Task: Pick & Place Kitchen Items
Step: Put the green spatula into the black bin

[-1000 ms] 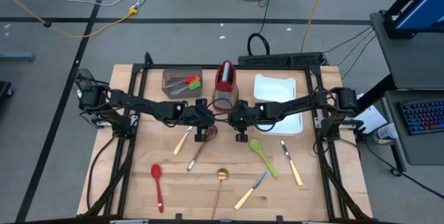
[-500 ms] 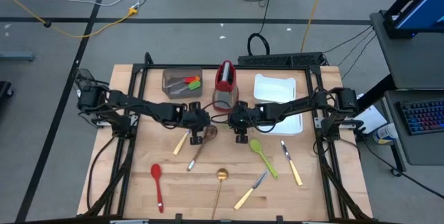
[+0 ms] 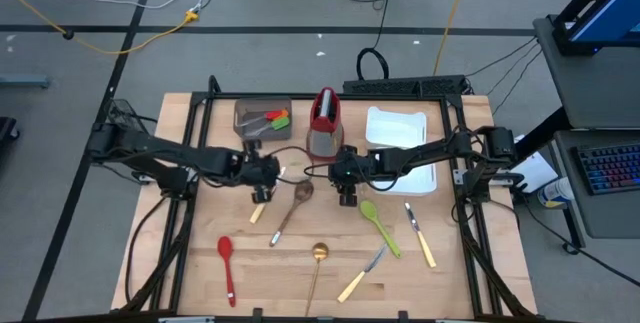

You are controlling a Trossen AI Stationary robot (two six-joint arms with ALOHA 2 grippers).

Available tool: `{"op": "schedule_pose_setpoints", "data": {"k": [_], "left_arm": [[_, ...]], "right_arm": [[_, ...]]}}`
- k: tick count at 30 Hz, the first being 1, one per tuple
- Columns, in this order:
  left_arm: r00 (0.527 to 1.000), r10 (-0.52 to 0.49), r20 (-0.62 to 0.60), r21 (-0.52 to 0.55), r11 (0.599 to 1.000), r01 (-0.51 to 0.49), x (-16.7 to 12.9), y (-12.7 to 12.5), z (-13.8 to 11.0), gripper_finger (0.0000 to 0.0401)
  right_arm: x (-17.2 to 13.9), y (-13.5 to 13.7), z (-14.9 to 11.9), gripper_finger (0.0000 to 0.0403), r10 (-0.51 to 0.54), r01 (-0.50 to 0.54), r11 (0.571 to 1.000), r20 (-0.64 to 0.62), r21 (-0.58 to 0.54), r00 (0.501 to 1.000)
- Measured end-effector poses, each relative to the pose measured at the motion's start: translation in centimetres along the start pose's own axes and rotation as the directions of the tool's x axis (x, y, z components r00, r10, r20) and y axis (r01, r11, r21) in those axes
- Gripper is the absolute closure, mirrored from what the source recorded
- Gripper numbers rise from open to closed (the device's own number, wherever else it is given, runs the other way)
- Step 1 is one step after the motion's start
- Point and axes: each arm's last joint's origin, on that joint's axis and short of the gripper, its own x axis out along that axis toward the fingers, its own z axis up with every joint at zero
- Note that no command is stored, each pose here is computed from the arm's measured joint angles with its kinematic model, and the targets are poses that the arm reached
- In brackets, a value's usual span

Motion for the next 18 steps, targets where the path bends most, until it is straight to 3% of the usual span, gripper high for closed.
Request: {"op": "schedule_pose_setpoints", "data": {"k": [6,9,15,18], "left_arm": [[0.965,0.263,0.01,0.021,0.965,-0.263,-2.7,2.0,-1.6,0.0389],[0.941,0.339,0.011,0.075,0.938,-0.339,-3.6,3.2,-2.2,0.0394],[0.95,0.31,-0.045,0.261,0.921,-0.289,-3.5,5.2,-2.6,0.0381],[0.942,0.326,-0.081,0.278,0.915,-0.293,-2.7,6.4,-2.5,0.0376]], "right_arm": [[0.0,0.0,0.2,0.0235,-0.002,0.002,1.0,0.023,0.002,1.0],[0.0,0.0,0.4,0.0236,-0.003,0.003,1.0,0.044,0.004,0.999],[0.0,0.0,0.6,0.0236,-0.004,0.004,1.0,0.057,-0.001,0.998],[0.0,0.0,0.6,0.0236,-0.004,0.004,1.0,0.058,-0.001,0.998]]}}
